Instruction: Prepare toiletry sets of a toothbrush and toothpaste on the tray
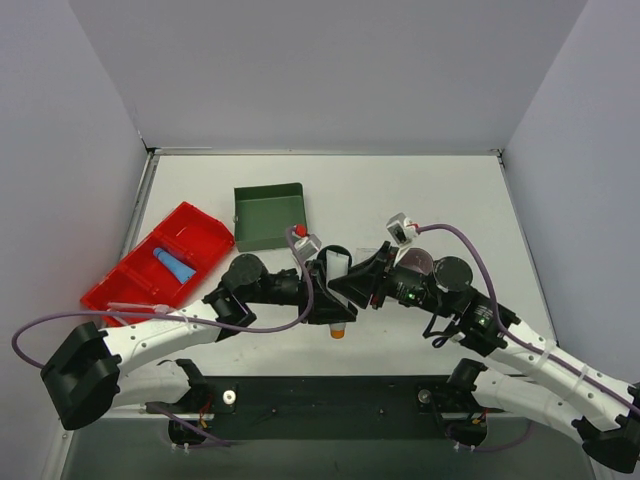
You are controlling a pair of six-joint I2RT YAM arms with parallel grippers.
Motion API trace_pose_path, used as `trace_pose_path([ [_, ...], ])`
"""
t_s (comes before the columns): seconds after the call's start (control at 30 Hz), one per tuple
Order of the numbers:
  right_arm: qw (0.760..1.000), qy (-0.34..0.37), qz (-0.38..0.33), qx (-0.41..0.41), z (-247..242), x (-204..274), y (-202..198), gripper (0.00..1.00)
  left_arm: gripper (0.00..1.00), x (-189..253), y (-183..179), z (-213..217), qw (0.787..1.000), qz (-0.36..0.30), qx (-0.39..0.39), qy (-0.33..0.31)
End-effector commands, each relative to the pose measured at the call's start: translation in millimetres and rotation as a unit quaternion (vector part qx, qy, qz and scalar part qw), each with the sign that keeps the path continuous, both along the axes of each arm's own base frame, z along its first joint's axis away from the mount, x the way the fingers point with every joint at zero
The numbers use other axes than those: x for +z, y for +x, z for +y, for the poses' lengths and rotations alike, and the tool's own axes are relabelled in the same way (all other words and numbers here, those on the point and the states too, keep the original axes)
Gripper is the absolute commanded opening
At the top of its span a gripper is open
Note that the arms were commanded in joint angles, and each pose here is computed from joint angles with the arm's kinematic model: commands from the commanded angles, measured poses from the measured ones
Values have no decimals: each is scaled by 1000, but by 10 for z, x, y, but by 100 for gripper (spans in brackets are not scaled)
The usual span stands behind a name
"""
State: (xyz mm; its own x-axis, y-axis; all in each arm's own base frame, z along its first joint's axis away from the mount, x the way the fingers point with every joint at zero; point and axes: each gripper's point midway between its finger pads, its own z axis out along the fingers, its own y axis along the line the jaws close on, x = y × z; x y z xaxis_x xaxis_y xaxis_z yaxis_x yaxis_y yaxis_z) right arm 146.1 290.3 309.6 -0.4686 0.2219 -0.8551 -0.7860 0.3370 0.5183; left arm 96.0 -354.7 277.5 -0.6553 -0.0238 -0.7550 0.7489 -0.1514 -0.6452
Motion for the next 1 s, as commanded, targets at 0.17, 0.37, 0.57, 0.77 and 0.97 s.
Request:
trace_pose_path([
  [0.17, 998, -21, -24, -56, -301, 290, 69, 56, 18, -139, 69, 65, 995, -64, 19, 70],
  [0.37, 987, -145, 41, -54, -472, 83, 64, 61, 15, -249, 22, 169, 986, -102, -4, 135],
  [0.57, 979, -180, 99, -12, -443, -135, -16, 55, 14, -304, -58, 232, 982, -108, -29, 154],
  [0.77, 981, -163, 106, 8, -330, -108, -25, 52, 14, -321, -61, 230, 980, -112, -33, 159],
  [0.97, 982, -150, 111, 18, -238, -104, -5, 50, 14, -341, -55, 232, 980, -112, -35, 164],
])
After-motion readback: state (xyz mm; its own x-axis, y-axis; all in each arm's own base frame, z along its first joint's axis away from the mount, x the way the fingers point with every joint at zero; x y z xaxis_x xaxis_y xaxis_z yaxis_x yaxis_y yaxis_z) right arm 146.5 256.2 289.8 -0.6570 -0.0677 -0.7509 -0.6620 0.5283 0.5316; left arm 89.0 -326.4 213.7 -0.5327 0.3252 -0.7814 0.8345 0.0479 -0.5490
